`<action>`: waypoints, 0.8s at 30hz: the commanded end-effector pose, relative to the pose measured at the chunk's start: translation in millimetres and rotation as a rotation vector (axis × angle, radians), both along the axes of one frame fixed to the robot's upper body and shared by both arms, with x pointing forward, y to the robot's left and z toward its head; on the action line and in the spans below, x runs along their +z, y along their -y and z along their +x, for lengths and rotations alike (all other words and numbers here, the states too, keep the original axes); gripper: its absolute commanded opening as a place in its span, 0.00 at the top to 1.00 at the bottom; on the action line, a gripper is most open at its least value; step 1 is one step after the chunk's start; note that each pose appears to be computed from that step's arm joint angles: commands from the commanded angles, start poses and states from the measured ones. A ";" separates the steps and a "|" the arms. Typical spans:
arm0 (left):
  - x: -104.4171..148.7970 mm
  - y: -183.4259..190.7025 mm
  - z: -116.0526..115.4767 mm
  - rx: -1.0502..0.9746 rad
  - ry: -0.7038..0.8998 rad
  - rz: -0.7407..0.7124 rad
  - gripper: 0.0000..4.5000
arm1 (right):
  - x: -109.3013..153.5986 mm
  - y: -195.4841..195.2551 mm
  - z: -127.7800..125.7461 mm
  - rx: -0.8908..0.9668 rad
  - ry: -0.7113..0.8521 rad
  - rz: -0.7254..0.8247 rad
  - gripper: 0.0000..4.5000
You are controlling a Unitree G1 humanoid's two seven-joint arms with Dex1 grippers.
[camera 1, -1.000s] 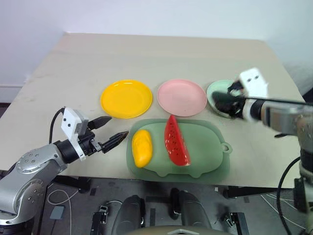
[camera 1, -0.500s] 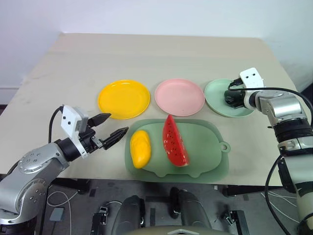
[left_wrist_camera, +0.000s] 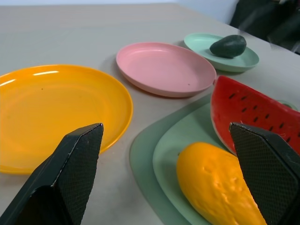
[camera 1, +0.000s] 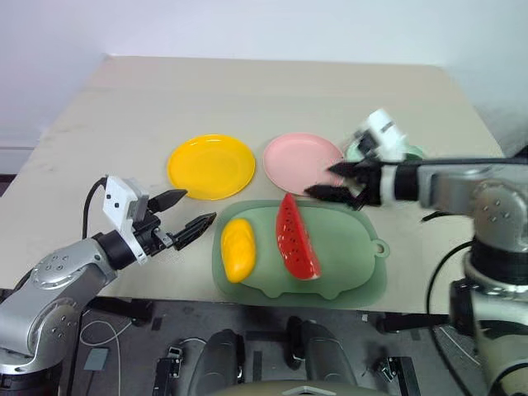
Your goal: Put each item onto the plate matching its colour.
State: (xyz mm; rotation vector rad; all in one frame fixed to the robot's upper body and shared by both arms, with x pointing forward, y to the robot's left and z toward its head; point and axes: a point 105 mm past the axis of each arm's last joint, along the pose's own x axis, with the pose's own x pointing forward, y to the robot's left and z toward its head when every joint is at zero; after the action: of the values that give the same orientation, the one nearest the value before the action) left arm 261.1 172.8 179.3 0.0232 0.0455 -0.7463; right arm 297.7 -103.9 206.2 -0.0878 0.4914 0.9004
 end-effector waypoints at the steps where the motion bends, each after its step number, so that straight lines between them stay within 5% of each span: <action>1: 6.2 1.7 3.1 -0.025 0.032 0.022 0.00 | -10.0 -16.6 -9.9 0.019 0.000 0.005 0.01; 14: 5.6 1.4 0.4 -0.016 0.037 0.023 0.00 | -62.7 -4.2 -23.0 -0.033 -0.012 -0.343 0.01; 17: 5.6 0.4 -0.6 -0.005 0.040 0.023 0.00 | -60.2 0.4 -18.2 -0.050 -0.002 -0.353 0.12; 20: 5.4 -0.5 -1.4 0.003 0.040 0.026 0.00 | -48.7 1.6 -10.7 -0.055 0.025 -0.335 0.35; 24: 5.8 -3.0 -3.1 0.016 0.042 0.028 0.00 | -8.3 -1.1 16.0 -0.091 0.130 -0.256 0.55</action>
State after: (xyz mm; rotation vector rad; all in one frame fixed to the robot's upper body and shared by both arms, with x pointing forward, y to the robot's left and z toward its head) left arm 261.6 175.6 172.3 0.0310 0.0719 -0.7338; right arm 300.6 -100.4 169.3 -0.3612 0.5996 0.7669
